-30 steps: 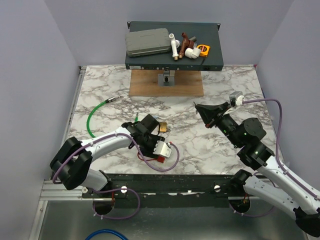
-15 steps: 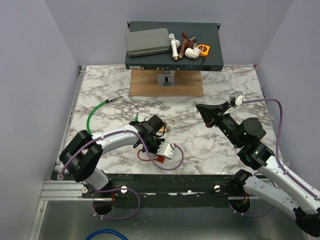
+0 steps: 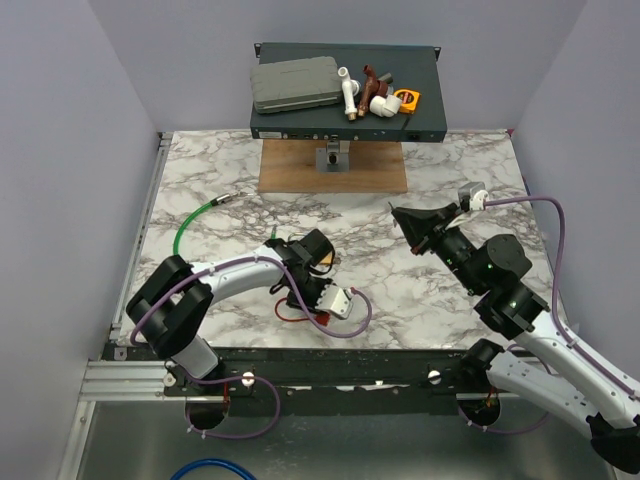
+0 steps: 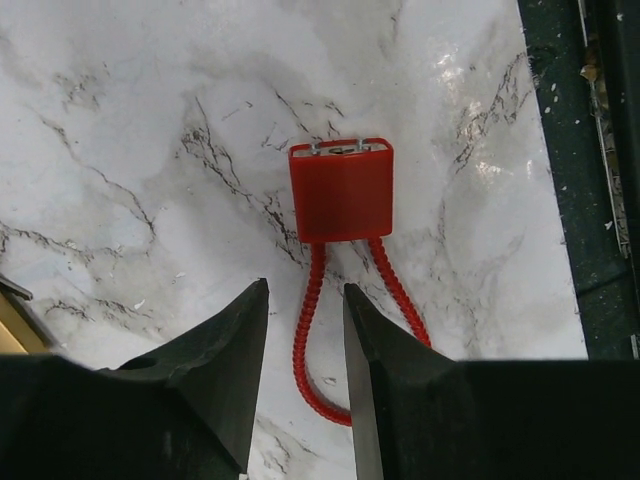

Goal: Unlock with the key
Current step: Move the lock to the center of the board.

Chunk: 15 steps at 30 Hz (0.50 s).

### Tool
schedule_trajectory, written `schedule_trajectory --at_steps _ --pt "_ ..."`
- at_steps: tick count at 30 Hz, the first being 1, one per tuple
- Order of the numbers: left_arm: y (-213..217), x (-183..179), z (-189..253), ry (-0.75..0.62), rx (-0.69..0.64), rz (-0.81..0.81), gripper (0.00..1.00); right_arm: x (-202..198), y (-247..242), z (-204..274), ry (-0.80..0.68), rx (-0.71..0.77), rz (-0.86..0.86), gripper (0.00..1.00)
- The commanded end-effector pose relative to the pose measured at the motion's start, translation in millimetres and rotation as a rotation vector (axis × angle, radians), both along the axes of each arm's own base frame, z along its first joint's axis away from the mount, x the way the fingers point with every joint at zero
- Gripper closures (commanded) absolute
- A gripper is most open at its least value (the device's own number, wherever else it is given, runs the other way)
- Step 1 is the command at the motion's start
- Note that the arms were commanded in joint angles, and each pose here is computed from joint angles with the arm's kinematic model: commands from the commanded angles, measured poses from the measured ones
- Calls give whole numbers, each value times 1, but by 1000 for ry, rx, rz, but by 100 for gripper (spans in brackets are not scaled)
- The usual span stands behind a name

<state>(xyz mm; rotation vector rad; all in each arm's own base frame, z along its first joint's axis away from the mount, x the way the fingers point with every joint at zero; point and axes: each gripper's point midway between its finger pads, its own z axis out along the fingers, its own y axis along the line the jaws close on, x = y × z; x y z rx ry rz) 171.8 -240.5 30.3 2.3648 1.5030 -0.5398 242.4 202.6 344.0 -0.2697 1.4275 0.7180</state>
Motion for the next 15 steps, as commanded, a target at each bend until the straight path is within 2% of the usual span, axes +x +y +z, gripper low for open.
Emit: schedule_trajectory --at_steps 1,8,12,15 --pt "-4 -13 2 45 -2 -51 64 3 -8 15 -24 2 -36 99" --pt "-20 0 -14 -33 64 18 74 2 -8 18 -24 -1 -36 99" --pt "-31 10 -14 -67 53 44 91 0 -12 21 -29 0 -45 99" --pt "-50 25 -3 -94 5 96 97 0 -16 23 -31 6 -59 99"
